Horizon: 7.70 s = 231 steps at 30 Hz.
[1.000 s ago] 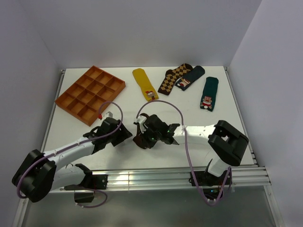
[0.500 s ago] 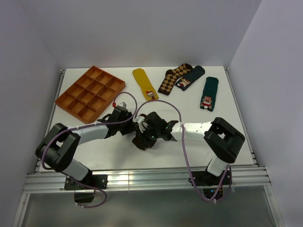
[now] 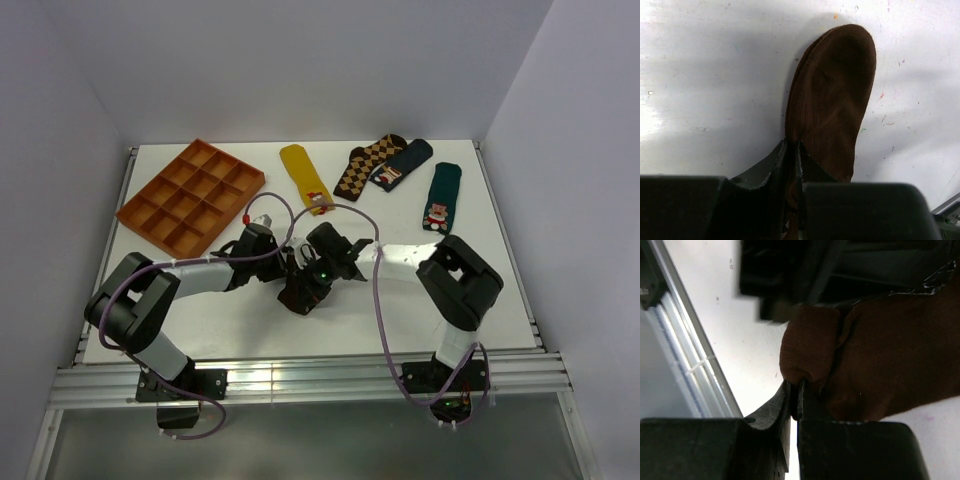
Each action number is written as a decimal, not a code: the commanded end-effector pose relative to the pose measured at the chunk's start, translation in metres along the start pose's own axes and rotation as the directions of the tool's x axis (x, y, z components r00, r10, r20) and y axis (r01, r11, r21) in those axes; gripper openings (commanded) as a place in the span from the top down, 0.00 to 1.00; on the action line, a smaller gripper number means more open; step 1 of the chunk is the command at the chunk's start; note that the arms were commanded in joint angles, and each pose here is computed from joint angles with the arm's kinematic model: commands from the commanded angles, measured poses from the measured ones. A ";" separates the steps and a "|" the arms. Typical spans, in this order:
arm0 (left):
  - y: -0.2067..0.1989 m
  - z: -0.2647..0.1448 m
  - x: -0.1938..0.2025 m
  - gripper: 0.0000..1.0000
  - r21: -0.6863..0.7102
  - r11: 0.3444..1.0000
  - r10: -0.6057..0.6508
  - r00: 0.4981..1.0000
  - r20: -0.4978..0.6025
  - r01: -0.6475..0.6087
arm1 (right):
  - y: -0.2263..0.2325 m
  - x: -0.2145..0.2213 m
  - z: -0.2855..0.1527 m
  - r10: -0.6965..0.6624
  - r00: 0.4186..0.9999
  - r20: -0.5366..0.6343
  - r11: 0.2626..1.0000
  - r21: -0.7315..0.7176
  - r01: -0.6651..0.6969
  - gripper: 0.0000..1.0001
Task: Roll the socks
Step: Roll the sock at the center of the board.
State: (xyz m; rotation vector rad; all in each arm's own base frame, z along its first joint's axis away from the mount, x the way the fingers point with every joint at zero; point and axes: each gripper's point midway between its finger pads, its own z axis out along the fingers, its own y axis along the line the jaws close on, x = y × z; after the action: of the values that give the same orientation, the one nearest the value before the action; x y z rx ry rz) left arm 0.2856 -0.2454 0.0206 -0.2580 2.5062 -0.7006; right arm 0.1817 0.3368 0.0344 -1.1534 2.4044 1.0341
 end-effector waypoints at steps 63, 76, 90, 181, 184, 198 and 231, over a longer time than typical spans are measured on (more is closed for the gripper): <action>0.071 -0.049 0.051 0.86 -0.090 0.912 -0.392 0.914 0.102 0.401 | -0.011 -0.032 0.040 0.484 0.860 0.160 0.875 -0.088 -0.476 0.94; 0.058 -0.063 0.030 1.00 -0.181 0.945 -0.252 0.959 0.132 0.273 | -0.021 -0.066 -0.036 0.144 0.895 0.421 0.928 0.256 -0.270 0.62; 0.047 -0.060 0.032 1.00 -0.212 0.959 -0.174 0.980 0.094 0.190 | -0.042 -0.049 -0.006 0.068 0.906 0.419 0.862 0.432 -0.264 0.59; 0.023 -0.039 -0.036 0.55 -0.031 0.992 -0.119 0.983 0.141 0.124 | -0.006 -0.036 0.008 0.136 0.972 0.191 0.984 0.084 -0.154 0.98; 0.025 -0.029 -0.033 0.57 -0.046 0.993 -0.101 0.989 0.110 0.106 | -0.006 -0.037 0.009 0.130 0.974 0.185 0.985 0.087 -0.148 0.98; 0.043 -0.004 -0.022 0.94 -0.107 0.994 -0.021 0.998 0.054 0.027 | 0.014 -0.050 -0.009 0.055 0.984 0.169 0.994 0.082 -0.069 0.98; 0.026 -0.025 -0.051 0.70 -0.033 0.999 0.003 0.979 0.206 0.004 | -0.006 -0.022 0.024 0.084 0.996 -0.010 0.996 -0.021 -0.084 0.98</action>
State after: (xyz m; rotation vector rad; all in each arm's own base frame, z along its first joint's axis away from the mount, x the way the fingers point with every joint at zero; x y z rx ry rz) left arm 0.3091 -0.2018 0.0252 -0.2759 2.3906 -0.6021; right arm 0.1956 0.3685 0.0371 -1.1120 2.4364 1.0720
